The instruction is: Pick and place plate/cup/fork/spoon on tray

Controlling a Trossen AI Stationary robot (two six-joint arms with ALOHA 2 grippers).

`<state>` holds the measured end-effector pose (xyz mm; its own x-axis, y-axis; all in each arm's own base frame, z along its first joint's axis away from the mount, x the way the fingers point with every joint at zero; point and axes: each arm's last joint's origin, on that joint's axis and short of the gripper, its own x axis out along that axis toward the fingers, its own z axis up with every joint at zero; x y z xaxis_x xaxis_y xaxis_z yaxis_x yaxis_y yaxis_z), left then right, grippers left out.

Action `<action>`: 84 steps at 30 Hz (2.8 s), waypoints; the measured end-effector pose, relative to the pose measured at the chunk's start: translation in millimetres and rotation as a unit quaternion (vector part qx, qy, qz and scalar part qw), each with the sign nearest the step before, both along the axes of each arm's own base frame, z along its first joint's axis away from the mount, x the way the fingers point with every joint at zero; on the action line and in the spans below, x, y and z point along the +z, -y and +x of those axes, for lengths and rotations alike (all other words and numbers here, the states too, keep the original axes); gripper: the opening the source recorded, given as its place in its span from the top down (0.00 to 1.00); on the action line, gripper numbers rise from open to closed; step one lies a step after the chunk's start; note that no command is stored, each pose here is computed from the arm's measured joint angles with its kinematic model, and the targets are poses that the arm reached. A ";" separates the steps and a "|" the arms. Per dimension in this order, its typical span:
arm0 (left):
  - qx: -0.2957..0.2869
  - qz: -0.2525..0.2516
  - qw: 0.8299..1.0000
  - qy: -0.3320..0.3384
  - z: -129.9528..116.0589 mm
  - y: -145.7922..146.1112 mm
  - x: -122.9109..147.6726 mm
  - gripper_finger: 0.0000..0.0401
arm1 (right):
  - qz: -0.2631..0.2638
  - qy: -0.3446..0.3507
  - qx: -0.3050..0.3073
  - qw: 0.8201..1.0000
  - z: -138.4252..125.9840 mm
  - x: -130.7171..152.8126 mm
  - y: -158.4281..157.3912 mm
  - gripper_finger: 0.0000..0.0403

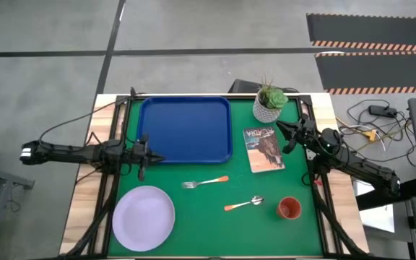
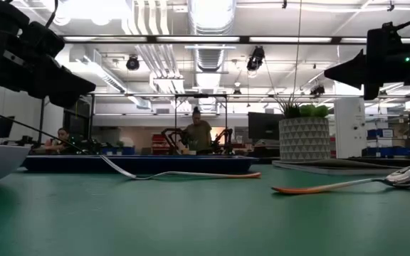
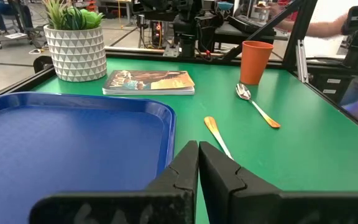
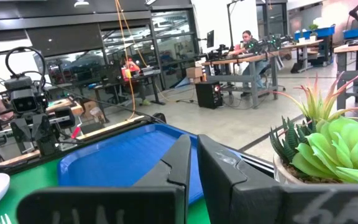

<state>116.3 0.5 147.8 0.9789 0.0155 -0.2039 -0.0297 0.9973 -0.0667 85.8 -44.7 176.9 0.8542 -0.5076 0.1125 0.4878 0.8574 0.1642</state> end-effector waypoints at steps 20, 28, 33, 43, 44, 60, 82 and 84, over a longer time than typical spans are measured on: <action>0.000 0.000 1.000 0.000 0.0 0.0 0.1 1.00 | 0.000 0.000 0.000 1.000 0.0 0.1 0.0 0.94; 0.000 0.000 1.000 0.000 0.0 0.0 0.0 1.00 | 0.000 0.000 0.000 1.000 0.0 0.0 0.0 0.94; 0.000 0.000 1.000 0.000 0.0 0.0 0.1 1.00 | 0.000 0.000 0.000 1.000 0.0 0.0 0.0 0.94; 0.000 0.001 1.000 0.000 0.0 0.0 0.0 1.00 | 0.000 0.000 0.000 1.000 0.0 0.0 0.0 0.94; 0.000 0.003 1.000 0.000 0.0 0.0 0.0 1.00 | 0.000 0.000 0.000 1.000 0.0 0.0 0.0 0.94; -0.021 -0.103 0.922 0.373 -9.8 0.2 70.9 1.00 | 0.101 0.063 0.014 0.993 -0.4 2.0 -0.2 0.94; 0.072 -0.219 0.957 0.175 53.4 -3.6 115.9 1.00 | -0.025 0.165 0.072 0.983 3.4 67.2 -1.9 0.94; 0.089 -0.251 0.955 0.131 60.7 -3.7 116.9 1.00 | -0.033 0.151 0.069 0.985 7.4 73.4 -0.1 0.94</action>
<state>177.0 4.2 264.7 0.9882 0.1513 0.0226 -0.1124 0.8185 -0.5634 93.2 -44.6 250.3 0.8369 -0.3716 0.4019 0.3028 0.9260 0.2255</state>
